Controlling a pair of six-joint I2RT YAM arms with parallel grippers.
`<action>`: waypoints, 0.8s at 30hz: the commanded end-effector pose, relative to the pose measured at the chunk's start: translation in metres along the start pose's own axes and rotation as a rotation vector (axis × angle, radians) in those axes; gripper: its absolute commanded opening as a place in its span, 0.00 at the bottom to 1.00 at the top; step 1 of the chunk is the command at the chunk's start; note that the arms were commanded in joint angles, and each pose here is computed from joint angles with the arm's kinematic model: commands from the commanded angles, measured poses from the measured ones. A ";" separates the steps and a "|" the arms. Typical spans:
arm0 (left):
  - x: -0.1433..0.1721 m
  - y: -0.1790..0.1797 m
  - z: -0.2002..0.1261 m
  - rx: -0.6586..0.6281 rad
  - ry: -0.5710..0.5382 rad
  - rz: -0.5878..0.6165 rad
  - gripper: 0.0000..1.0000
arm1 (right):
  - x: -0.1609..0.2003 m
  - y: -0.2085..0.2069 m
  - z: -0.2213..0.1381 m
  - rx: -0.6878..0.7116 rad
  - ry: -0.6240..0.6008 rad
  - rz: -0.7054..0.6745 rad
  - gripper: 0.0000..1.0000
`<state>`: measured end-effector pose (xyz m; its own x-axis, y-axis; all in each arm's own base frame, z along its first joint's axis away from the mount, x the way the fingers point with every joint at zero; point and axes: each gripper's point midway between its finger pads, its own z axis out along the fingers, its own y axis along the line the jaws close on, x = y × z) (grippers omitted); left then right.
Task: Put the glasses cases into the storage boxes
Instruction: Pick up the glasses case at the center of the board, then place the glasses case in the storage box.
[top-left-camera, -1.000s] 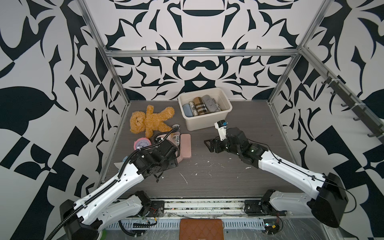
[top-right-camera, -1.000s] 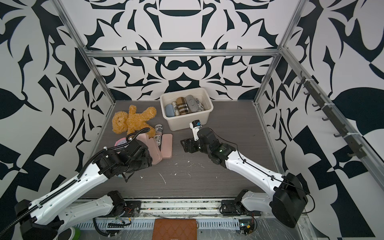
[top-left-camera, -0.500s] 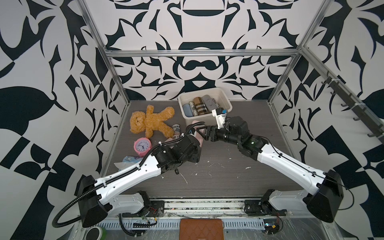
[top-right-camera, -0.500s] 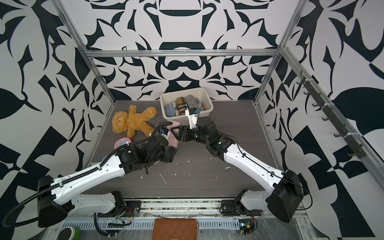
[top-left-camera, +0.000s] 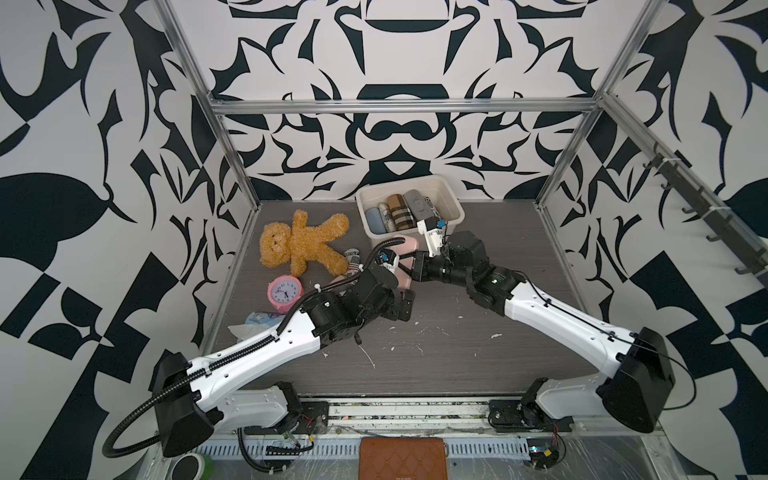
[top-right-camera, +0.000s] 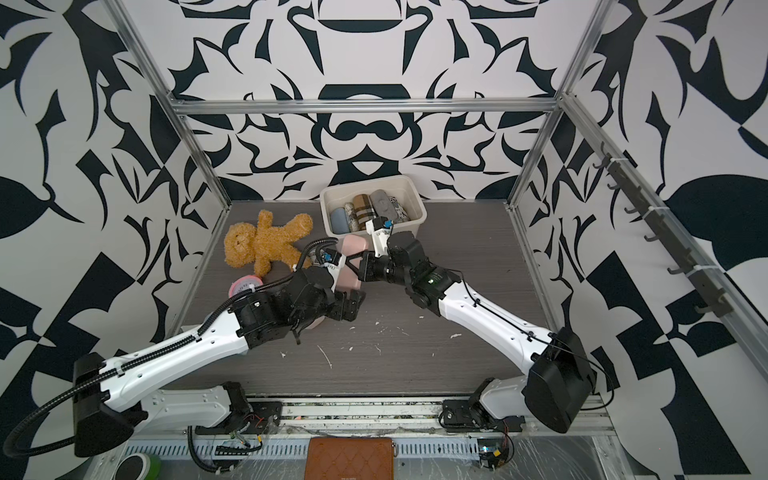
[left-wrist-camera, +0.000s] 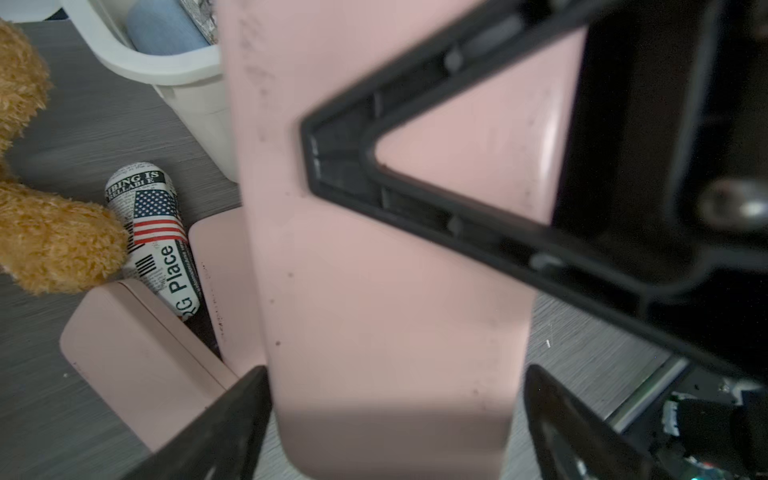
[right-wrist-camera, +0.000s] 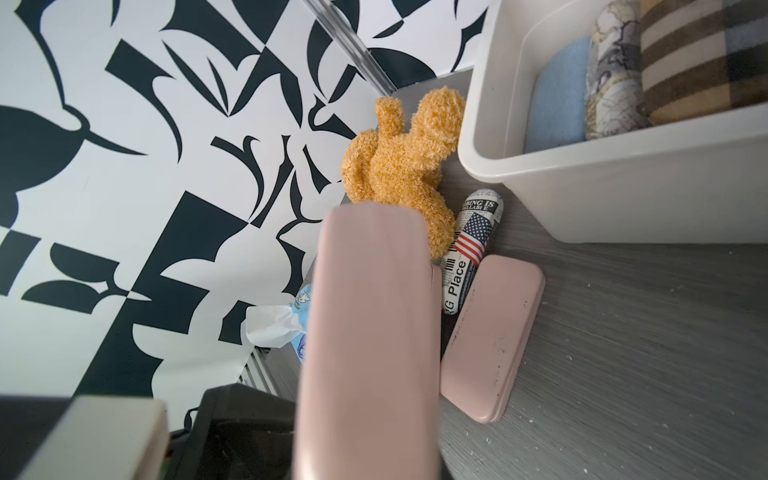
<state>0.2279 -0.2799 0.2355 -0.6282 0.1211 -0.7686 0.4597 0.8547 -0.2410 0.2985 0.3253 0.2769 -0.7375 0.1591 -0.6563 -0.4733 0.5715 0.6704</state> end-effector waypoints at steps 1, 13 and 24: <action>-0.017 0.025 -0.022 -0.081 -0.109 -0.074 0.99 | -0.073 0.018 -0.027 0.034 -0.229 -0.103 0.00; 0.014 0.109 -0.062 -0.271 -0.114 -0.285 1.00 | -0.240 -0.131 0.043 0.307 -0.233 -0.076 0.00; 0.023 0.122 -0.071 -0.314 -0.122 -0.293 0.99 | -0.222 -0.111 0.116 -0.003 -0.091 0.043 0.00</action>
<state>0.2264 -0.1474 0.2359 -0.6095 -0.1940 -0.7687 0.0868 0.9474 -0.3080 0.6125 0.2646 0.2424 -0.6999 0.3114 -0.6428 -0.2736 0.7144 0.6440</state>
